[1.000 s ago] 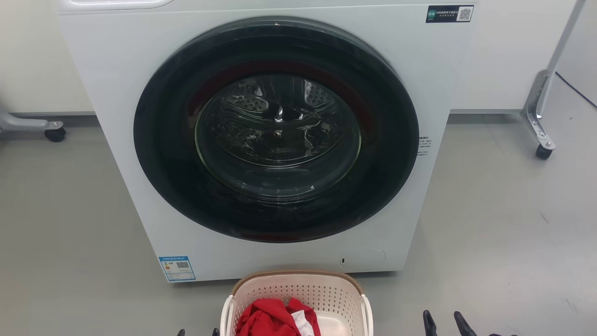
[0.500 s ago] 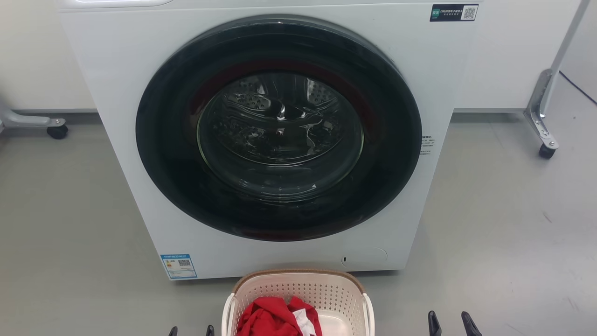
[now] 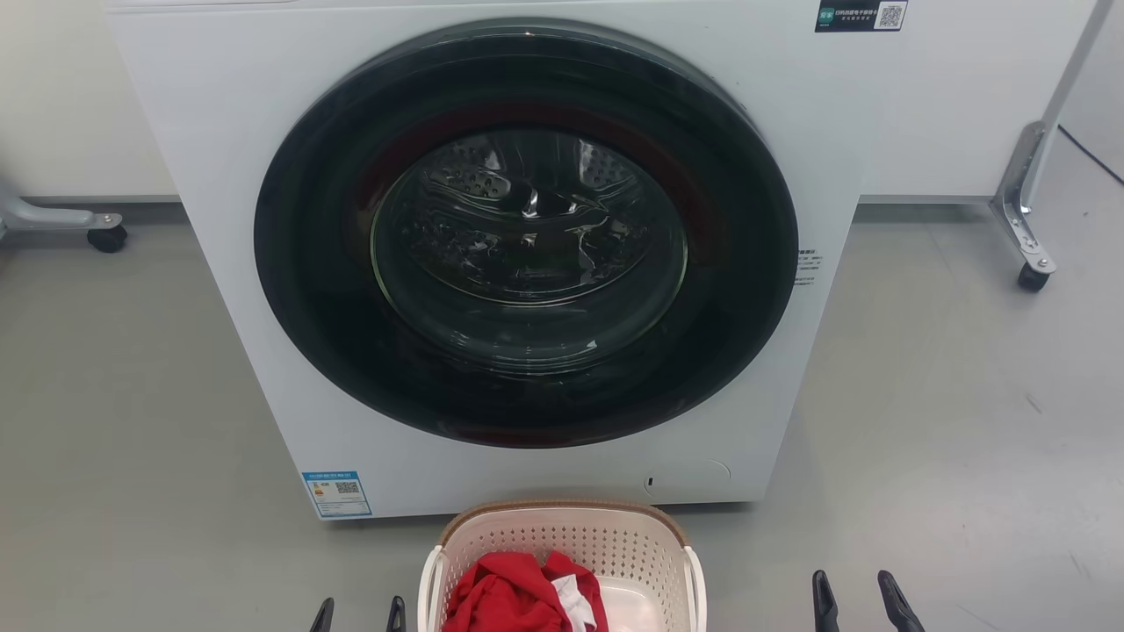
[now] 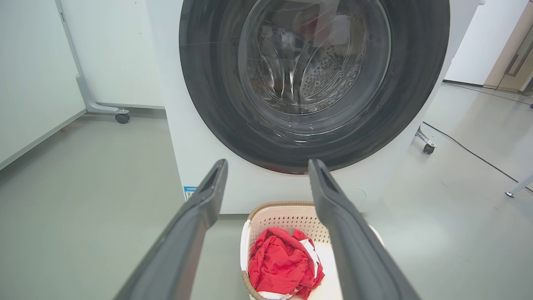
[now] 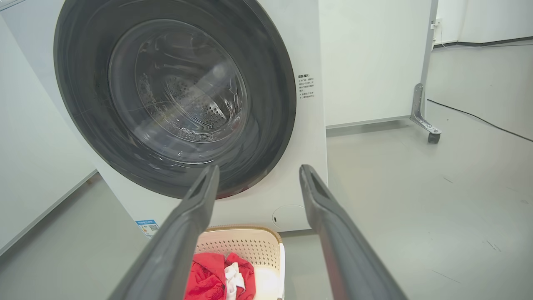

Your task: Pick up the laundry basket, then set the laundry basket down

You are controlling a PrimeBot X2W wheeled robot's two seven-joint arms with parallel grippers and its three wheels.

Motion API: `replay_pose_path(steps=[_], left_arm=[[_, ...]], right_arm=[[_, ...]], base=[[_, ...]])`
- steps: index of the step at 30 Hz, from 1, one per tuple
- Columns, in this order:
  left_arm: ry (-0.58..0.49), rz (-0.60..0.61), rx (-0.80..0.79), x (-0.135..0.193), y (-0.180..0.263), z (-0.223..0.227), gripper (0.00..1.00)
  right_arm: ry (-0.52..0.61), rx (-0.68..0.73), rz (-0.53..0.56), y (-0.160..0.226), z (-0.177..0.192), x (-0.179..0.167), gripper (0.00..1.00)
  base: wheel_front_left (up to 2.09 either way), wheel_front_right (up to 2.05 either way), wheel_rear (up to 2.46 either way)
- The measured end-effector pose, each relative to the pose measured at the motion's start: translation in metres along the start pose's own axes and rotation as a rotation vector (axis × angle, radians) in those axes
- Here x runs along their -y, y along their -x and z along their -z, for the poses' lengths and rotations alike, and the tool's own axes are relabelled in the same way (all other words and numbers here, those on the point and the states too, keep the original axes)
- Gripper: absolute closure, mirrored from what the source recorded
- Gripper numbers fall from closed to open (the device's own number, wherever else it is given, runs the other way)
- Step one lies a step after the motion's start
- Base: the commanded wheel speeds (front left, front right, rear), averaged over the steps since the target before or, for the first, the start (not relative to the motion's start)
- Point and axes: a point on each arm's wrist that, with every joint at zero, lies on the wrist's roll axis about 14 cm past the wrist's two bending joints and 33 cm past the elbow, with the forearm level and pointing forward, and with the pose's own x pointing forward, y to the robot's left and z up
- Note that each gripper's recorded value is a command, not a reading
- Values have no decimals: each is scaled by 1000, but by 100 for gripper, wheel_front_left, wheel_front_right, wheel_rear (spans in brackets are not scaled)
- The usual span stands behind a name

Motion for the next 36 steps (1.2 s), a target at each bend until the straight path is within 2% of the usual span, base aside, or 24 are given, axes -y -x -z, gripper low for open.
replay_pose_path(steps=[26,27,36], left_arm=[[-9,-10,22,-2,-2,-6,0],[-9,-10,22,-2,-2,-6,100],[1,-36,-74,-10,8,22,100]], right_arm=[[14,25,8,0,-7,-1,0],[13,25,8,0,-7,-1,100],[11,-72,30,9,22,6,100]], base=[[0,0,0],[0,0,0],[0,0,0]])
